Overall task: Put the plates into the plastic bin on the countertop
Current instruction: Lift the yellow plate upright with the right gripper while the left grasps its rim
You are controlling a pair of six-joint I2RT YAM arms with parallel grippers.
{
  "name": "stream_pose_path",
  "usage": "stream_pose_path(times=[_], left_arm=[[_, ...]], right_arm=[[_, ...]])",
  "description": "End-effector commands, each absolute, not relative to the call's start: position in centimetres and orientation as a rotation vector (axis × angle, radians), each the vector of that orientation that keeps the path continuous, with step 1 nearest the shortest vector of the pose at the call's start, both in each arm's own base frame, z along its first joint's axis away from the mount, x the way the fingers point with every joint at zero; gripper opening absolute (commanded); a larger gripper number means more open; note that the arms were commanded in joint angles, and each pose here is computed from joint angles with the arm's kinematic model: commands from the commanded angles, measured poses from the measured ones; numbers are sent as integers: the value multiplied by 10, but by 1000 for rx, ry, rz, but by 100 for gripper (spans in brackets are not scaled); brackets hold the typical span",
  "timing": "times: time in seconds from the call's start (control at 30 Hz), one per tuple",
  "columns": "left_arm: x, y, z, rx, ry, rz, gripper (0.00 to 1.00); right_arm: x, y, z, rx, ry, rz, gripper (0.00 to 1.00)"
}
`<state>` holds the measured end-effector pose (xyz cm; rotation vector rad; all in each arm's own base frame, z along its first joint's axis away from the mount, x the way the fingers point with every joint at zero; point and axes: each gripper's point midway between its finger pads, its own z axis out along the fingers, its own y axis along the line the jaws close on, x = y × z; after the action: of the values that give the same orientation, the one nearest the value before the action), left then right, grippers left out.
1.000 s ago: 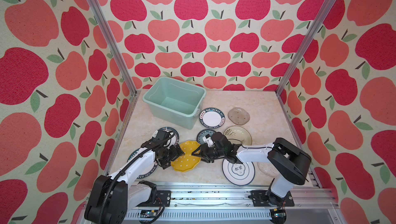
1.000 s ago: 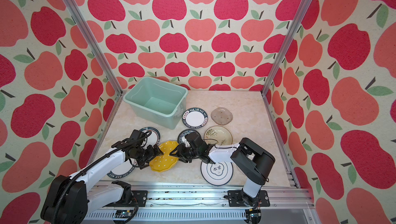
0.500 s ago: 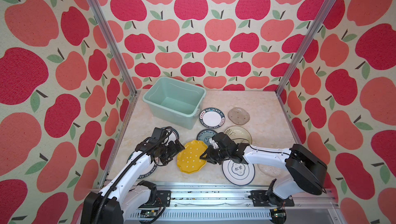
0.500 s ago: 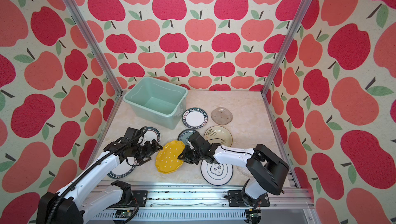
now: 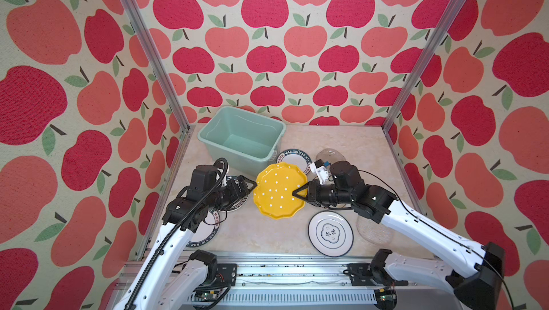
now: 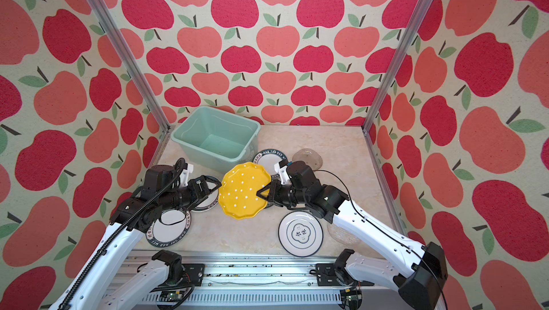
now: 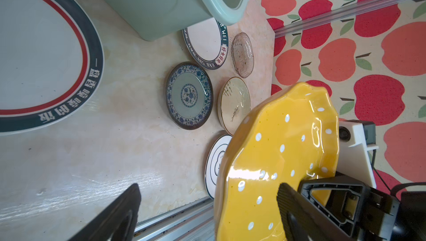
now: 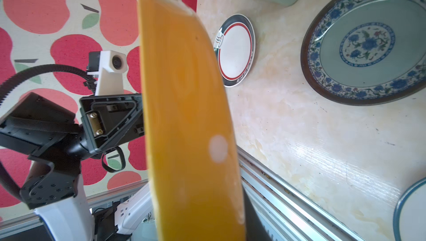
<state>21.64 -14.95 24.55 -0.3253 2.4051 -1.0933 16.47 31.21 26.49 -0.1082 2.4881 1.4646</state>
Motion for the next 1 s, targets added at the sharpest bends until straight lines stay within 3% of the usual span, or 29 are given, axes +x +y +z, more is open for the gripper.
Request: stream_pose_path(times=[0.0, 0.17, 0.7, 0.97], left_arm=[[211, -163, 274, -182, 2341, -1183, 94], [216, -176, 293, -109, 2227, -1229, 94], [196, -180, 278, -147, 2208, -1304, 94], [213, -167, 275, -220, 2239, -1156, 93]], right_arm=[[156, 313, 315, -232, 2357, 1604, 1], [159, 310, 328, -223, 2347, 1621, 0], [172, 317, 352, -214, 2289, 1612, 0], [178, 328, 357, -244, 2239, 1659, 0]])
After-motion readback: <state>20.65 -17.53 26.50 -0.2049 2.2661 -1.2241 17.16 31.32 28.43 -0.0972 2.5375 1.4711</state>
